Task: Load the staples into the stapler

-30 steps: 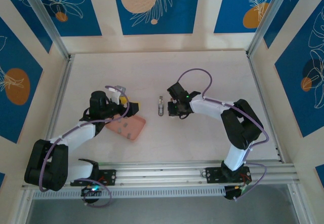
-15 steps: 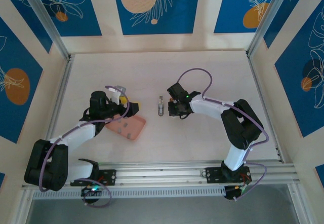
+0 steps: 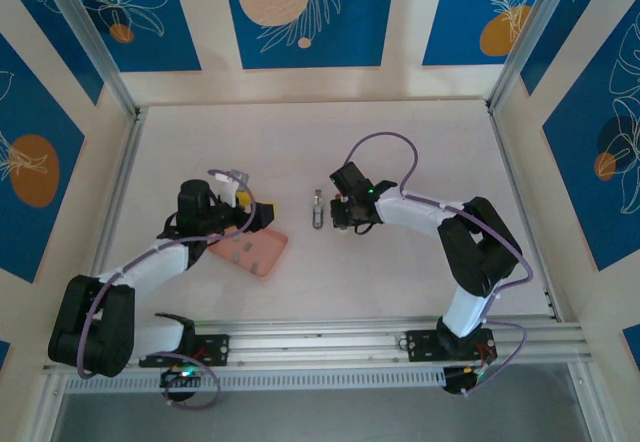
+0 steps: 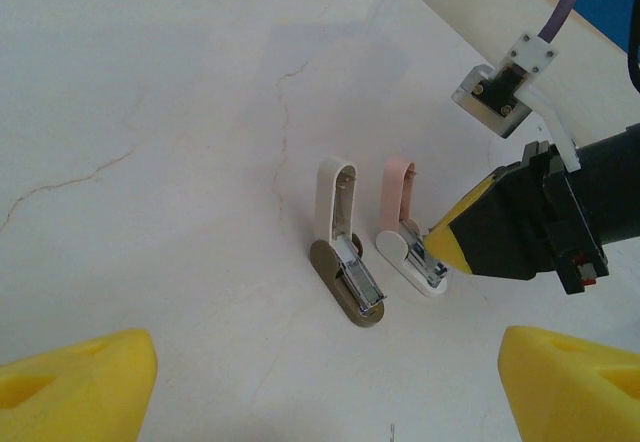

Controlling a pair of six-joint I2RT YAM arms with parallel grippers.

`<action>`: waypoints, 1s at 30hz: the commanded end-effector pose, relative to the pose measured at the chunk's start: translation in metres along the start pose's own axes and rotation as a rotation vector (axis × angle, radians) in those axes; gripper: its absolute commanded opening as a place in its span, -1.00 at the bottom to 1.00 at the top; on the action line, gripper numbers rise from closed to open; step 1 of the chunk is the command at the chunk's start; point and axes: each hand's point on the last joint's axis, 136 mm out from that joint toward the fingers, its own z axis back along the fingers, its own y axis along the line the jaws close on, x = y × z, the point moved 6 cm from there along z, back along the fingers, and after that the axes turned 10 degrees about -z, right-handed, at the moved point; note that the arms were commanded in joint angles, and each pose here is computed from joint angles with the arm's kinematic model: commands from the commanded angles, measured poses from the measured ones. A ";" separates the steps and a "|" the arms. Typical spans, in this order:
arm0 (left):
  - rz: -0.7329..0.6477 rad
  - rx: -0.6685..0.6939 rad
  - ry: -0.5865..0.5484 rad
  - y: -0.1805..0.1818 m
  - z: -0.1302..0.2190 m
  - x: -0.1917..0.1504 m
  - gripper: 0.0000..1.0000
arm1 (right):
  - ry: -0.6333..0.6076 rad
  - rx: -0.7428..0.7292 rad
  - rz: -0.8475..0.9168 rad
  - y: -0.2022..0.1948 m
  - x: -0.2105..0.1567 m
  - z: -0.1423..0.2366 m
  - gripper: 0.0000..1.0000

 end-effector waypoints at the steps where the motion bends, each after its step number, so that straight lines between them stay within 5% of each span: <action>1: -0.042 -0.025 -0.026 -0.006 0.001 0.012 0.77 | -0.016 -0.006 0.020 -0.002 0.001 0.006 -0.74; 30: -0.035 -0.033 0.011 -0.009 -0.008 0.005 0.76 | -0.063 0.001 0.082 -0.005 0.005 0.016 -0.74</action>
